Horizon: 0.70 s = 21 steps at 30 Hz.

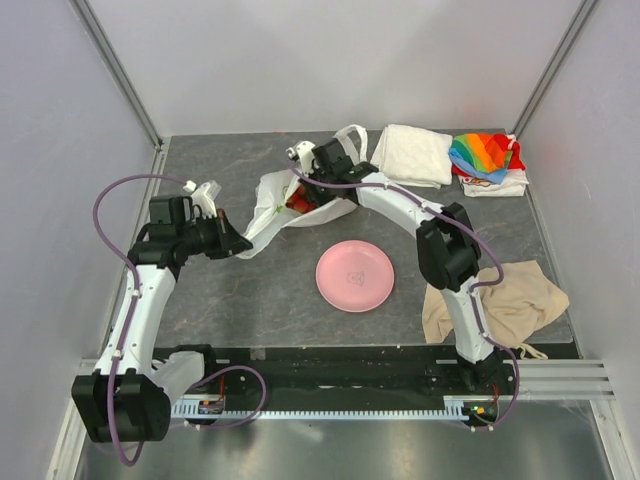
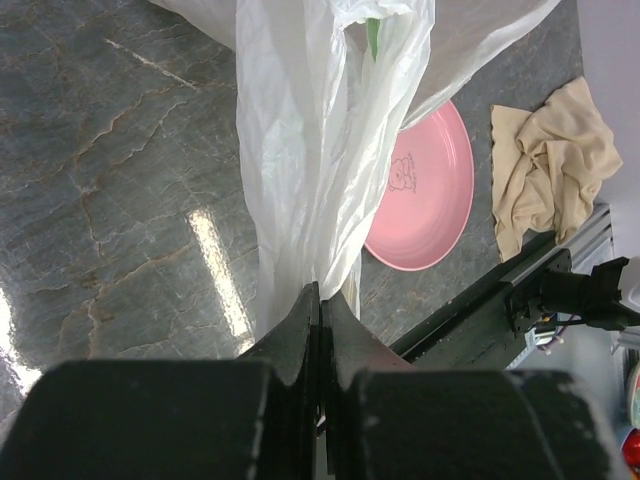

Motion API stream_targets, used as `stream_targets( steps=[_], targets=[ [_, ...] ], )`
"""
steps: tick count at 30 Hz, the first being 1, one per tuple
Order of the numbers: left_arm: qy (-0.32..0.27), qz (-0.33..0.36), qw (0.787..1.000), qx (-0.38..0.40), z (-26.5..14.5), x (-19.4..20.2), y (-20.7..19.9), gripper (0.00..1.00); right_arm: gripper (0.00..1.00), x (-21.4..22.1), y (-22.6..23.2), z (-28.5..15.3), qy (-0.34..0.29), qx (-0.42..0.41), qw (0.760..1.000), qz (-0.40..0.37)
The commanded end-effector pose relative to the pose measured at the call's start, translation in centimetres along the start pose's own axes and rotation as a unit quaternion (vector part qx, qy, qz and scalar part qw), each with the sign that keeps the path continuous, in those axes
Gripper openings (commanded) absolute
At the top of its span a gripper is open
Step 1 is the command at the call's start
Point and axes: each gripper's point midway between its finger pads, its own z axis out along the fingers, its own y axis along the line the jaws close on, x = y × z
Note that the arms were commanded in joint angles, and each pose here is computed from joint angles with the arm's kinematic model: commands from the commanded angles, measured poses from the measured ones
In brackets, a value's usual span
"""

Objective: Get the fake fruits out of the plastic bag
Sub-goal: Take out the fake fruit from the plastic bag.

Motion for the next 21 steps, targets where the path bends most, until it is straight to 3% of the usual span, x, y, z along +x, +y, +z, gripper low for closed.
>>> stream_targets(
  steps=[1,7,17,21],
  targets=[
    [-0.016,0.023,1.000,-0.001,-0.2,-1.4,-0.1,0.02,0.00,-7.8,0.9,-7.6,-0.103,-0.019,0.994,-0.020],
    [-0.039,0.013,0.999,0.024,0.0,-3.2,-1.2,0.02,0.00,-10.6,3.4,-12.8,-0.139,-0.078,0.987,-0.028],
    [-0.092,0.021,0.995,0.030,0.2,-11.0,-2.5,0.02,0.00,-10.1,3.4,-20.2,-0.118,-0.059,0.988,-0.075],
    [-0.098,0.022,0.994,0.035,0.6,-13.0,-2.7,0.02,0.00,-11.6,4.9,-25.1,-0.161,-0.083,0.979,-0.094]
  ],
)
